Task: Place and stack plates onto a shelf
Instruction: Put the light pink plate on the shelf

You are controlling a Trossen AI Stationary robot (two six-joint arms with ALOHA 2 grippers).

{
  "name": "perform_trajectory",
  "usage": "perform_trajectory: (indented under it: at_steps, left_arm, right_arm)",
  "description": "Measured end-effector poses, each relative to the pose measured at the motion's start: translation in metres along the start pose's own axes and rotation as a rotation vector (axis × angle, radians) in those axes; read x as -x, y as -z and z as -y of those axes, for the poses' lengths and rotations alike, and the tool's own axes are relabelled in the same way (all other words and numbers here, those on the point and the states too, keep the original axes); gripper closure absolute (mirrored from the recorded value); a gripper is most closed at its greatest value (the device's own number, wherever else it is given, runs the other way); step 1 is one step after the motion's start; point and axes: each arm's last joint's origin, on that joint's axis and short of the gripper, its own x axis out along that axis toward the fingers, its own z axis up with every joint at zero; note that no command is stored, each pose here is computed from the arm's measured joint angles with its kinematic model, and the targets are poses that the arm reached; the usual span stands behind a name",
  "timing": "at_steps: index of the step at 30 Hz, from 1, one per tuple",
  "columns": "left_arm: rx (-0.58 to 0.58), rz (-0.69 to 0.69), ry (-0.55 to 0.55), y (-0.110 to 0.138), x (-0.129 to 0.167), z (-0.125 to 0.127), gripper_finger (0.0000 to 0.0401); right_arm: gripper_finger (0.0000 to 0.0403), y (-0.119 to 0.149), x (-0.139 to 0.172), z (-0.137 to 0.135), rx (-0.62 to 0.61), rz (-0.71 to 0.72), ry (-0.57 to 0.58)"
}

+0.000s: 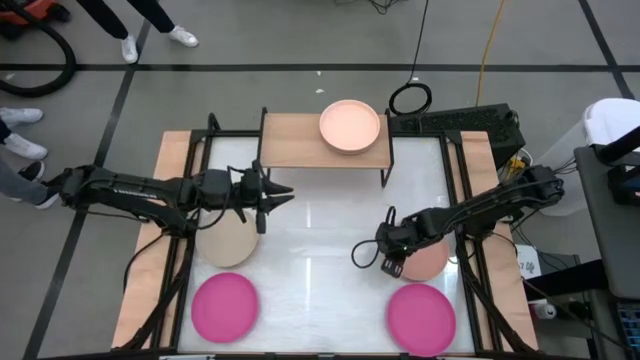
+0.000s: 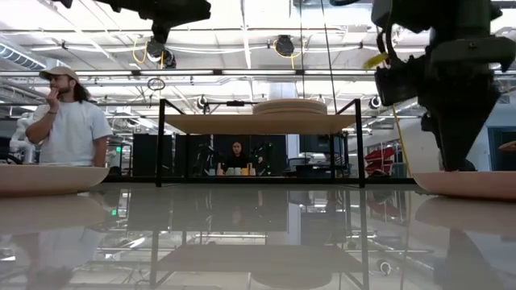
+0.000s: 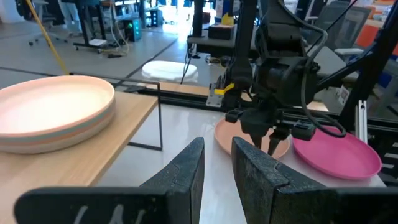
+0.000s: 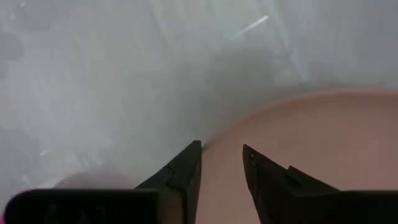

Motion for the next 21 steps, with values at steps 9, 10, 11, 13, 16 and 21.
perform_trajectory:
  at_steps: [9, 10, 11, 13, 16, 21]
  left_arm:
    - [-0.009, -0.002, -0.001, 0.0002, -0.0002, -0.0001, 0.0313]
    - [-0.009, -0.002, -0.001, 0.0003, -0.0002, -0.0001, 0.0313]
    - [-0.007, -0.002, -0.001, 0.0003, -0.0002, -0.0001, 0.0313]
    - [-0.004, -0.002, -0.001, 0.0003, -0.0002, -0.0001, 0.0313]
    - [-0.005, -0.002, -0.001, 0.0003, -0.0002, -0.0001, 0.0313]
    - [-0.002, -0.002, -0.001, 0.0003, -0.0002, -0.0002, 0.0313]
  right_arm:
    - [0.0234, 0.0024, -0.0048, 0.0032, 0.012, 0.002, -0.001]
    - [0.0229, 0.0023, -0.0048, 0.0031, 0.008, 0.003, -0.002]
    - [0.0226, 0.0021, -0.0048, 0.0029, 0.006, 0.004, -0.005]
    - [0.0221, 0.0021, -0.0047, 0.0020, 0.006, -0.008, -0.025]
    - [0.0220, -0.0008, -0.0020, -0.0018, 0.010, 0.006, -0.046]
    - [0.0220, -0.0028, -0.0015, -0.0045, 0.016, 0.026, -0.071]
